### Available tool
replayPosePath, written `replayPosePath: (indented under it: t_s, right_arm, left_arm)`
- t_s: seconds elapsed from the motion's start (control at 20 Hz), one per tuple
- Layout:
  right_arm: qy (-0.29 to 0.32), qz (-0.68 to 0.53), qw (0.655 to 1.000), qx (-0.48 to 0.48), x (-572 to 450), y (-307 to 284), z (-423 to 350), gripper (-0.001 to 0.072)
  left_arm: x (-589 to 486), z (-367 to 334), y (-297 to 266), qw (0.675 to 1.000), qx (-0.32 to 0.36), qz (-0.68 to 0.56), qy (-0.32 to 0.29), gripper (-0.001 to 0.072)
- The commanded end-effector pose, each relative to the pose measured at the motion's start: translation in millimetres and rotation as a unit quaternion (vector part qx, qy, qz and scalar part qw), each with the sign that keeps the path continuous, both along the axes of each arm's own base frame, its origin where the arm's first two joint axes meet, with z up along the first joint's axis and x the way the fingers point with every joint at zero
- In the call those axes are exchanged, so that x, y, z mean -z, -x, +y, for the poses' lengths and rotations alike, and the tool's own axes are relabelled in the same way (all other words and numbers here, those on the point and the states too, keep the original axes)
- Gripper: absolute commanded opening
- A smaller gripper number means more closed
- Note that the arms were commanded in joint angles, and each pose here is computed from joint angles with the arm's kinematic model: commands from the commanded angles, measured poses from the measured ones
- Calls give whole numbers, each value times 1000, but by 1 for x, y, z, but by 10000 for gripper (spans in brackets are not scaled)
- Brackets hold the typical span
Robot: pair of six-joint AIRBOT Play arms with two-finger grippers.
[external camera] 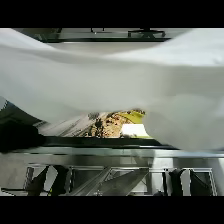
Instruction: Fold the shirts.
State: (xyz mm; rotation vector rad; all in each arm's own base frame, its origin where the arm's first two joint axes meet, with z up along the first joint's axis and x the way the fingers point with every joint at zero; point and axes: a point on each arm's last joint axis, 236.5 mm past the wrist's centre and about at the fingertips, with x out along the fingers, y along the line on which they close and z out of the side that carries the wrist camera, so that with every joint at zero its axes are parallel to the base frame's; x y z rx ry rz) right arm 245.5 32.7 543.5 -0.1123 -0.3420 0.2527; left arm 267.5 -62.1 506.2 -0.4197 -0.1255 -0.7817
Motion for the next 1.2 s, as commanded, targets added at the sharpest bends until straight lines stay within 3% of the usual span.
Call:
replayPosePath:
  t_s: [0.0, 0.3, 0.5, 0.65, 0.95, 1.15]
  right_arm:
    - [-17, 95, 993, -63, 50, -47, -11, 21]
    - [-91, 403, 903, -123, 296, -189, -21, 21]
    - [-114, 491, 859, -93, 429, -259, -21, 21]
    - [-140, 517, 842, -62, 494, -299, -25, 21]
    - [-154, 549, 820, -50, 550, -333, -26, 21]
    - [-59, 637, 769, 5, 598, -294, -55, 21]
  left_arm:
    - [77, -8, -61, 988, 31, 139, -52, 17]
    - [278, -33, -179, 916, 60, 365, -158, 17]
    - [404, -14, -237, 868, 20, 455, -197, 13]
    - [469, 6, -269, 852, -19, 486, -197, 6]
    - [503, 22, -316, 849, -38, 479, -220, 6]
    - [540, 30, -297, 790, -43, 522, -319, -1]
